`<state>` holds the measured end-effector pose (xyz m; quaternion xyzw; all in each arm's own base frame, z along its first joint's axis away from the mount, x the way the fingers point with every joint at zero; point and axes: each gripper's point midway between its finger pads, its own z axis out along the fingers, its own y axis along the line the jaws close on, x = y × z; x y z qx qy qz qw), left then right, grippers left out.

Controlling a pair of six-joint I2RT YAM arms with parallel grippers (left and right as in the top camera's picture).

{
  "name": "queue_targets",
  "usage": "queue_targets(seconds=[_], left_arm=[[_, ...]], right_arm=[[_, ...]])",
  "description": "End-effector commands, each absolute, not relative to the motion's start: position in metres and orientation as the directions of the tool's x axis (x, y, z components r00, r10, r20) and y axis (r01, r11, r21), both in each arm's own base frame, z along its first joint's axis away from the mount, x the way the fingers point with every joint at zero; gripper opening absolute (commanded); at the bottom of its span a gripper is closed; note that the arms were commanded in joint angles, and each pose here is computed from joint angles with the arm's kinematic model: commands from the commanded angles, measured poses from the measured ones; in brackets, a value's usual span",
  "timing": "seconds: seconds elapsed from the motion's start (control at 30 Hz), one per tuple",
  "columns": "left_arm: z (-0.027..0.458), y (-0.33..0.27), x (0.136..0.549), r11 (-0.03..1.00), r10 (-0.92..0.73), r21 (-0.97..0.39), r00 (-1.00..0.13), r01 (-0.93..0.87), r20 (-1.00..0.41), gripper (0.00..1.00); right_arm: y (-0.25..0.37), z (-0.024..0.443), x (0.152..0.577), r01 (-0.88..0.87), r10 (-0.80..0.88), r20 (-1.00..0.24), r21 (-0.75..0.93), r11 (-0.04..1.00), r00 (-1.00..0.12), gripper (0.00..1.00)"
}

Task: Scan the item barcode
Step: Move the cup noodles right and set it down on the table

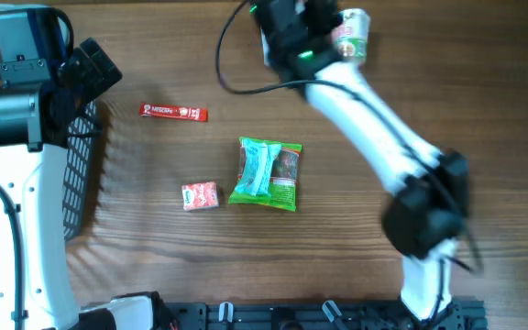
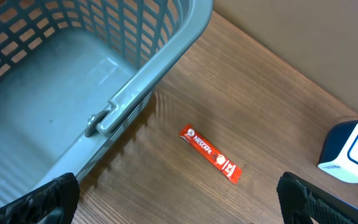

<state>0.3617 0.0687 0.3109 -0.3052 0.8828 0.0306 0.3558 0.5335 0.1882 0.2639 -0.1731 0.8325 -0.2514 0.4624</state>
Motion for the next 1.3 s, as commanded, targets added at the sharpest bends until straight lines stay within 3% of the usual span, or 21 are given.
queue_targets(seconds=[0.0,0.07,0.17,0.33,0.57,0.77,0.83,1.03,1.17,1.27], left_arm=[[0.317,0.072,0.361,0.812,-0.510,-0.159,-0.550,-0.562,-0.661,1.00],[0.317,0.072,0.361,0.812,-0.510,-0.159,-0.550,-0.562,-0.661,1.00],[0.317,0.072,0.361,0.812,-0.510,-0.159,-0.550,-0.562,-0.661,1.00],[0.317,0.072,0.361,0.812,-0.510,-0.159,-0.550,-0.562,-0.661,1.00],[0.317,0.072,0.361,0.812,-0.510,-0.159,-0.550,-0.562,-0.661,1.00],[0.317,0.072,0.361,0.812,-0.510,-0.159,-0.550,-0.562,-0.661,1.00],[0.317,0.072,0.361,0.812,-0.510,-0.159,-0.550,-0.562,-0.661,1.00],[0.317,0.072,0.361,0.812,-0.510,-0.159,-0.550,-0.562,-0.661,1.00],[0.317,0.072,0.361,0.812,-0.510,-0.159,-0.550,-0.562,-0.661,1.00],[0.317,0.072,0.361,0.812,-0.510,-0.159,-0.550,-0.562,-0.661,1.00]], right_arm=[[0.161,0.300,0.513,-0.191,-0.222,-0.802,-0.136,0.972,-0.554,1.00],[0.134,0.278,0.508,-0.239,-0.143,-0.740,0.025,0.971,-0.657,1.00],[0.092,0.221,0.526,-0.169,-0.040,-0.639,0.143,0.975,-0.768,1.00],[0.101,0.152,0.574,-0.198,-0.040,-0.643,0.177,0.964,-0.765,1.00],[0.128,0.071,0.590,-0.279,-0.054,-0.593,0.294,0.914,-0.803,1.00],[0.133,0.034,0.595,-0.298,-0.069,-0.582,0.307,0.904,-0.811,1.00],[0.130,0.031,0.596,-0.288,-0.068,-0.580,0.296,0.911,-0.812,0.98],[0.085,0.043,0.589,-0.206,-0.015,-0.540,0.295,0.933,-0.842,0.68],[0.049,0.072,0.574,-0.185,-0.020,-0.521,0.266,0.946,-0.853,0.60],[0.007,0.086,0.547,-0.099,0.022,-0.447,0.245,0.964,-0.894,0.60]])
